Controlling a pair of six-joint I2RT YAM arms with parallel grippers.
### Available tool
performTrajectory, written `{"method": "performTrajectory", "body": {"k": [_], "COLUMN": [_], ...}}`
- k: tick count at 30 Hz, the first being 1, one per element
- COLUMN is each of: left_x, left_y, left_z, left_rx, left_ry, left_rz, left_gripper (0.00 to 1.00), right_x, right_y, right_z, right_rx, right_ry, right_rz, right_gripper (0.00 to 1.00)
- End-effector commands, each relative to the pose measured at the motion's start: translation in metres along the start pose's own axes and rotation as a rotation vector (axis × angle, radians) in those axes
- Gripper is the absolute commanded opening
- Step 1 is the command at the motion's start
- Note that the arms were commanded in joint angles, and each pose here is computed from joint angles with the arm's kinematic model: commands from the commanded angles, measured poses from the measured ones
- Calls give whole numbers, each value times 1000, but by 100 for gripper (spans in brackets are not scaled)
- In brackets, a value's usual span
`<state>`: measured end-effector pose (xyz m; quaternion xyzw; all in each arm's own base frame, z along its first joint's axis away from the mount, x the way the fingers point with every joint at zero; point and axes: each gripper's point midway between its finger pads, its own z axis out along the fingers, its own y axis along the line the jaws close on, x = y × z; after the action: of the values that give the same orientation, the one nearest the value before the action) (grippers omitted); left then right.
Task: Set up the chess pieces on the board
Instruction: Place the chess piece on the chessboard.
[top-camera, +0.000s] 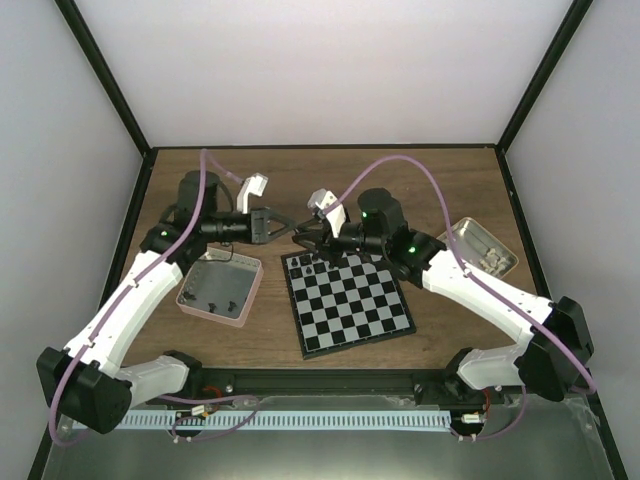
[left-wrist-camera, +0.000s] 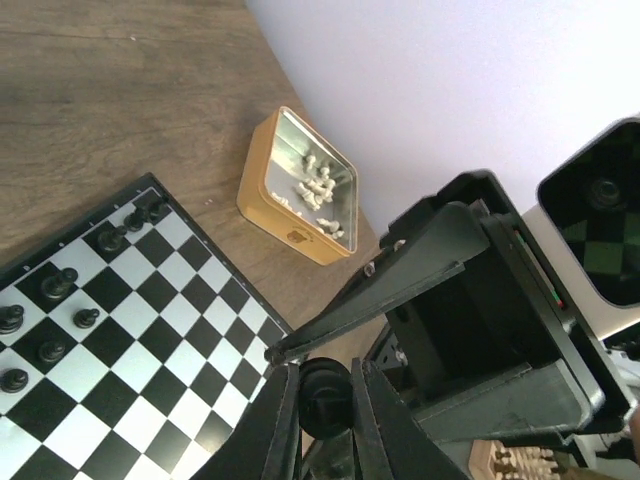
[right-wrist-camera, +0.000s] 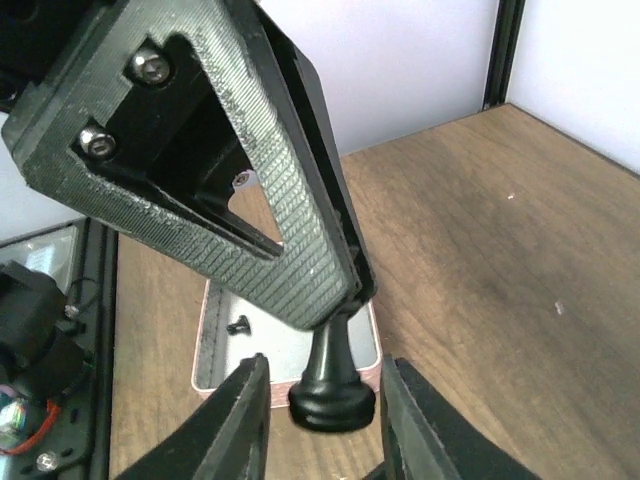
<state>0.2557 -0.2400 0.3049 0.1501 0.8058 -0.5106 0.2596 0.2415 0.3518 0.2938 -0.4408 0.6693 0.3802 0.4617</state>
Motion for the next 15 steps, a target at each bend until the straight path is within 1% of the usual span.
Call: {"method": "performTrajectory", "body": {"k": [1,2,4,6,10,15], "left_x": [-8,-11,-15,-18,-21,-21], "left_y": [8,15,27,41,64,77], "left_z": [0,0,0,0,8,34], "left_rx": [-44,-80,-145,-214,-340,-442], "left_ry": [-40,-55,-79,-95,-108,-112], "left_rz": [41,45,56,63,89,153], "left_gripper": [4,4,4,4,4,4], "right_x": [9,11,18,31,55,100], "right_y": [0,-1,-2,-7,-23,-67], "right_z": [-2,-3,-6,-12,-29,-58], "right_rx": [18,29,46,92,225,474], "right_ry": [36,42,47,51,48,81], "right_rz": [56,77,111,158,275,563], "right_gripper": [45,52,61,67,70,68]}}
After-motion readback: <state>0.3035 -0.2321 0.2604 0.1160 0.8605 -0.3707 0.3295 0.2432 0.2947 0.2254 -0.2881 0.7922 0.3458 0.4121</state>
